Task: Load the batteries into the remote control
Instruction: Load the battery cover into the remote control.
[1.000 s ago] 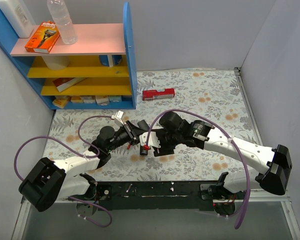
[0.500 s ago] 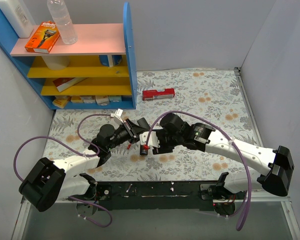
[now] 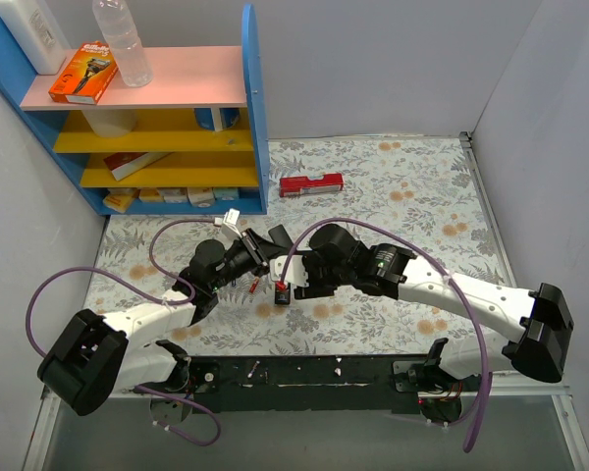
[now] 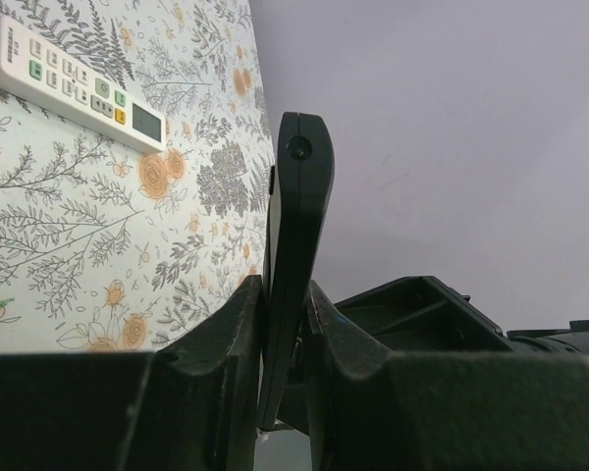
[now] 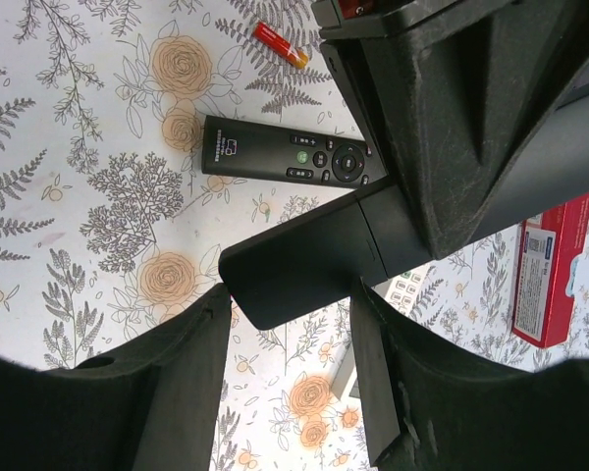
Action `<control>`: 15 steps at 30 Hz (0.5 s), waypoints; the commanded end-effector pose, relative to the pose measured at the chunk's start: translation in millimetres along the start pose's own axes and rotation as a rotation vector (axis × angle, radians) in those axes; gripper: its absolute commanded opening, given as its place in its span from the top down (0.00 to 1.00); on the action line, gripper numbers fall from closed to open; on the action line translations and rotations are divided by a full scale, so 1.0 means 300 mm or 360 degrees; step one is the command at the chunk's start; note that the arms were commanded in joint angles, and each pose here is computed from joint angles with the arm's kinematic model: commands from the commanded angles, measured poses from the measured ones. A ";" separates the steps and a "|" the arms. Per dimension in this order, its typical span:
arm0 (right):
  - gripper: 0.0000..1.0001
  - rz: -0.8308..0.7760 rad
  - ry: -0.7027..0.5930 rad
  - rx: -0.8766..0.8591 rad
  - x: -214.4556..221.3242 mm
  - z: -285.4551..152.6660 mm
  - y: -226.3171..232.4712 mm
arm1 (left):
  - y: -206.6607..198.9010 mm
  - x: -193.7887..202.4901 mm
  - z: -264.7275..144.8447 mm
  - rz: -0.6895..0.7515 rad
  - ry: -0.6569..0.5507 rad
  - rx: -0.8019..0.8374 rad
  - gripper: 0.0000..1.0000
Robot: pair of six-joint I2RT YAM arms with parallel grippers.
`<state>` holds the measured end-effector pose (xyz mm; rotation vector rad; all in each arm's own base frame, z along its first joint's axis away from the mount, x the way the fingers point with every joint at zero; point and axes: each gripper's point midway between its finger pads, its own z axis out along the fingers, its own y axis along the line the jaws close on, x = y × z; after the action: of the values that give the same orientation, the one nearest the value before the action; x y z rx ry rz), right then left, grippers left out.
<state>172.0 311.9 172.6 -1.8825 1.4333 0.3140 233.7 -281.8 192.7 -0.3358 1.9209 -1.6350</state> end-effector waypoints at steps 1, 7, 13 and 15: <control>0.44 -0.0044 -0.0126 0.0156 -0.074 0.064 -0.088 | -0.323 0.060 -0.027 0.0127 0.0224 0.0499 1.00; 0.43 -0.0085 -0.0138 0.0170 -0.103 0.071 -0.117 | -0.346 0.088 -0.035 0.0224 0.0309 0.0540 1.00; 0.34 0.0062 -0.0214 0.0035 -0.135 0.037 -0.058 | -0.211 0.050 0.003 0.0393 0.0220 0.0185 1.00; 0.25 0.0193 -0.0227 0.0059 -0.132 0.002 -0.048 | -0.134 0.009 0.033 0.0428 0.0171 -0.0061 1.00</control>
<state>176.7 315.5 163.4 -1.8763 1.4878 0.3074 243.5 -284.1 185.1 -0.2101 2.0040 -1.4715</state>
